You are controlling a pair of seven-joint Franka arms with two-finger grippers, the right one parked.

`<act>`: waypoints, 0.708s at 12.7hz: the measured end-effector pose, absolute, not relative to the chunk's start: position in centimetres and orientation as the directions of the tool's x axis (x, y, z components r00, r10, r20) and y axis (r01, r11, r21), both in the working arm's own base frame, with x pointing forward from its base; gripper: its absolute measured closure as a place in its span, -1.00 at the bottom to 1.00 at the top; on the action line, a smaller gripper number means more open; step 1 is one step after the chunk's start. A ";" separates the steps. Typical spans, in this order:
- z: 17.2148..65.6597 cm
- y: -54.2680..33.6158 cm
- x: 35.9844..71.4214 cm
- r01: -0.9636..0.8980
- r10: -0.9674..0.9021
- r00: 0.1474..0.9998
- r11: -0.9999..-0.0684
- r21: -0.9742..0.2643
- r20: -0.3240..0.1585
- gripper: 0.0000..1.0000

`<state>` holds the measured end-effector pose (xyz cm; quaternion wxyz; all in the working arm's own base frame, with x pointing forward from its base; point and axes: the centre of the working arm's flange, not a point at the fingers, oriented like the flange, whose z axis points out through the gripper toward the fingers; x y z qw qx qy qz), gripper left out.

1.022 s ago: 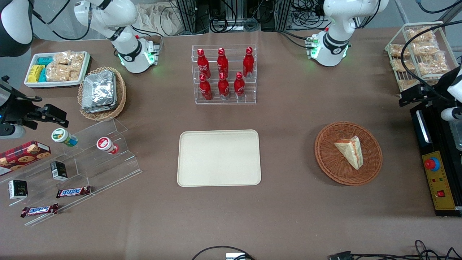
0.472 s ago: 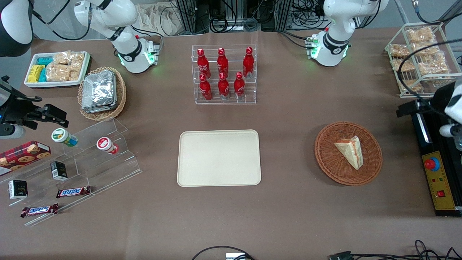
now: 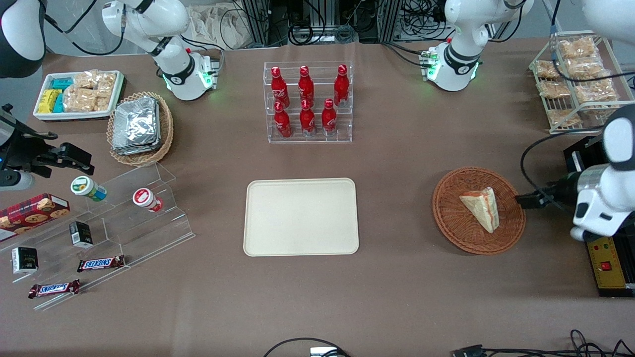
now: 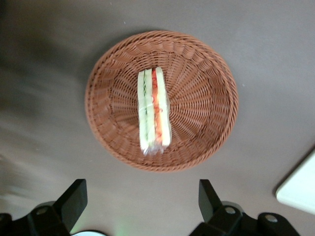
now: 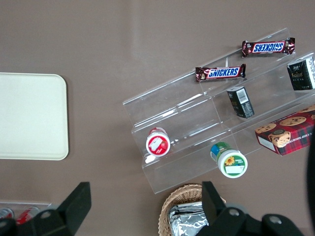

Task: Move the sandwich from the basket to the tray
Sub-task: 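Lower the open left gripper onto the sandwich in the wicker basket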

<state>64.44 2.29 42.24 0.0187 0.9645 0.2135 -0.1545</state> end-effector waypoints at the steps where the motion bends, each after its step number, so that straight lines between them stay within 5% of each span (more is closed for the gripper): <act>1: 39.7 2.3 64.8 0.453 0.442 0.840 -0.891 -0.042 -0.315 -1.00; 9: 25.8 1.2 62.8 0.566 0.563 0.774 -0.820 -0.080 -0.291 -1.00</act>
